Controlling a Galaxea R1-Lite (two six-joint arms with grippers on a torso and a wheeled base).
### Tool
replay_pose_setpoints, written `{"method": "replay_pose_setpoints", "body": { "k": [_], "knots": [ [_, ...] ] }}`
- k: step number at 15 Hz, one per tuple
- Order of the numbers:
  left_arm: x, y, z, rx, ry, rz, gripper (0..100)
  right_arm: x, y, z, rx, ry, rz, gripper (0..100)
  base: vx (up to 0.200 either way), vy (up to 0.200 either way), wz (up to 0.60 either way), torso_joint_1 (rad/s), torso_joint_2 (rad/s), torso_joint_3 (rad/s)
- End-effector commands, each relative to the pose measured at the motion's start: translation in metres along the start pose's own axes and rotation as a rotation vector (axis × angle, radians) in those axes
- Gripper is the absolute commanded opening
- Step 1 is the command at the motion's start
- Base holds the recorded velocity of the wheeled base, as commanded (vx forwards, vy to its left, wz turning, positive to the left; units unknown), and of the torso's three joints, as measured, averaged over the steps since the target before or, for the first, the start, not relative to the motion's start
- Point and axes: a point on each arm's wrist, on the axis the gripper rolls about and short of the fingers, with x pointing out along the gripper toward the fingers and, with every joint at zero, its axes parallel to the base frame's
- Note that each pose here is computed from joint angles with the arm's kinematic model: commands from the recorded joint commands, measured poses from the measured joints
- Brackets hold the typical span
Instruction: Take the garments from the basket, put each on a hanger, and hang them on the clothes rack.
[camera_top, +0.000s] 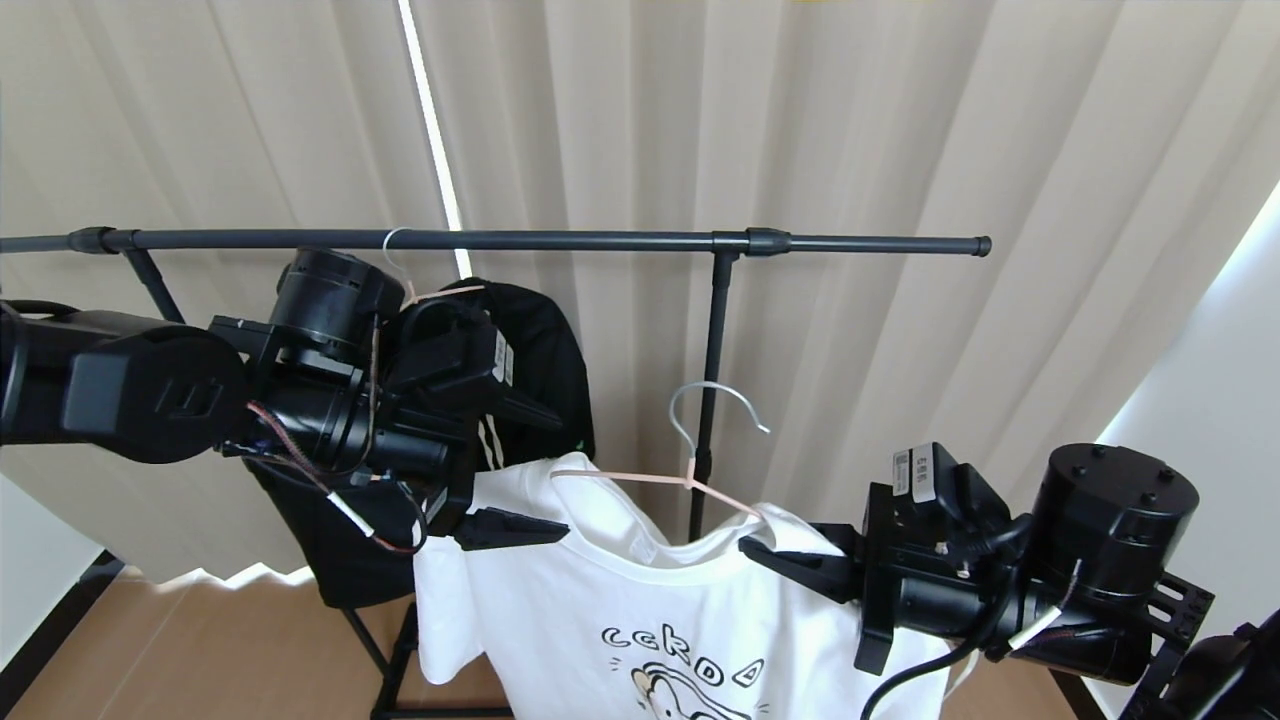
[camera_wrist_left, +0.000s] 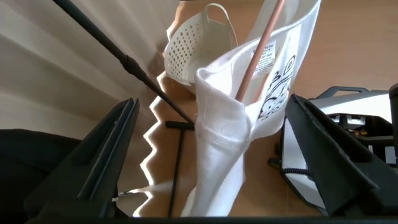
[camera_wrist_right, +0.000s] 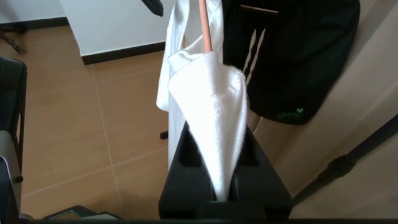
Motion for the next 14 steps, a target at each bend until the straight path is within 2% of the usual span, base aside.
{"method": "replay_pose_setpoints", "body": {
  "k": [1, 7, 14],
  "knots": [
    [0.004, 0.002, -0.004, -0.009, 0.005, -0.008, 100, 0.0, 0.002, 0.001, -0.004, -0.005, 0.012, 0, 0.0, 0.0, 0.0, 0.0, 0.0, 0.0],
    [0.012, -0.002, -0.001, -0.001, -0.01, -0.045, 100, -0.005, 0.008, 0.009, -0.02, -0.029, 0.022, 0, 0.0, 0.0, 0.0, 0.0, 0.0, 0.0],
    [0.014, -0.01, -0.01, -0.028, -0.003, -0.074, 100, -0.007, 0.011, 0.014, -0.031, -0.045, 0.025, 0, 0.0, 0.0, 0.0, 0.0, 0.0, 0.0]
  ]
}}
